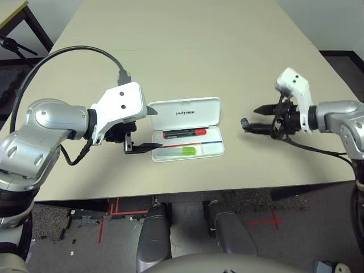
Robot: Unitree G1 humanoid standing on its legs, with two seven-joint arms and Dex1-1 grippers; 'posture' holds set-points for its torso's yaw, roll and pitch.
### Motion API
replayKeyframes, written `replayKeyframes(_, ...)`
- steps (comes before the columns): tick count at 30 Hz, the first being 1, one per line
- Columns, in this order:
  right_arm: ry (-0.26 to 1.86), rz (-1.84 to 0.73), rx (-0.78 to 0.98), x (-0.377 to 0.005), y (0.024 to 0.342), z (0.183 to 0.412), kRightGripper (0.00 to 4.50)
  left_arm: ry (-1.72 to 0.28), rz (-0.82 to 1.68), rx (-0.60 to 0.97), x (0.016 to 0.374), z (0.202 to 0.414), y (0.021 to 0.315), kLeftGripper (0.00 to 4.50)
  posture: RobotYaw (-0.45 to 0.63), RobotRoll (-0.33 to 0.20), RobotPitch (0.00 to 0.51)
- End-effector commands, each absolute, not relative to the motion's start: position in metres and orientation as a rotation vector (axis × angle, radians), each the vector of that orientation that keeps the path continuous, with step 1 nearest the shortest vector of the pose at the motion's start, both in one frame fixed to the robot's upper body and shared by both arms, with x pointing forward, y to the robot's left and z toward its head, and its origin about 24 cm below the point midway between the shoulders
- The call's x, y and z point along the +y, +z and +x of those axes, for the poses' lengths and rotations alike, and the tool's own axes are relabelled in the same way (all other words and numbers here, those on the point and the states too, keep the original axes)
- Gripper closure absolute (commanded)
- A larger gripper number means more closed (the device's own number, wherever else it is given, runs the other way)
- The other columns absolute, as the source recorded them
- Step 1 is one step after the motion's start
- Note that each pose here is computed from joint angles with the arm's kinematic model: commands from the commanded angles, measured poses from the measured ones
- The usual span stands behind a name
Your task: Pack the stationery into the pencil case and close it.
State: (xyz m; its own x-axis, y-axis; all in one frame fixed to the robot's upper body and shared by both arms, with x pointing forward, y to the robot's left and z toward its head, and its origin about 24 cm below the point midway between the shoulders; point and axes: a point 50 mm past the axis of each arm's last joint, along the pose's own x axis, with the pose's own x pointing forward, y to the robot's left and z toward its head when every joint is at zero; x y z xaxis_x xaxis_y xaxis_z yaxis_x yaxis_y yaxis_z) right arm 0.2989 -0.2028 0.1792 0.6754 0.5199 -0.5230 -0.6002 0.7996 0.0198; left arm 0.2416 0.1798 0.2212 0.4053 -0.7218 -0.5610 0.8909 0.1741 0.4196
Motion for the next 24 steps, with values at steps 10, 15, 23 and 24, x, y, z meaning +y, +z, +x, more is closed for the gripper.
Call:
replayKeyframes(10,0.346,-0.108,0.651,-0.194,0.143,0.295,0.00,-1.194,0.816,0.246,0.175,0.249,0.219,0.04,-0.08,0.000,0.179)
replayKeyframes(15,0.353,-0.114,0.661,-0.192,0.135,0.301,0.00,-1.197,0.820,0.246,0.174,0.249,0.219,0.04,-0.07,0.000,0.175)
replayKeyframes(23,0.398,-0.109,0.671,-0.183,0.124,0.309,0.00,-1.187,0.827,0.252,0.174,0.248,0.219,0.04,-0.06,0.000,0.172)
replayKeyframes(24,0.403,-0.107,0.674,-0.182,0.123,0.310,0.00,-1.187,0.827,0.252,0.174,0.247,0.219,0.04,-0.06,0.000,0.172)
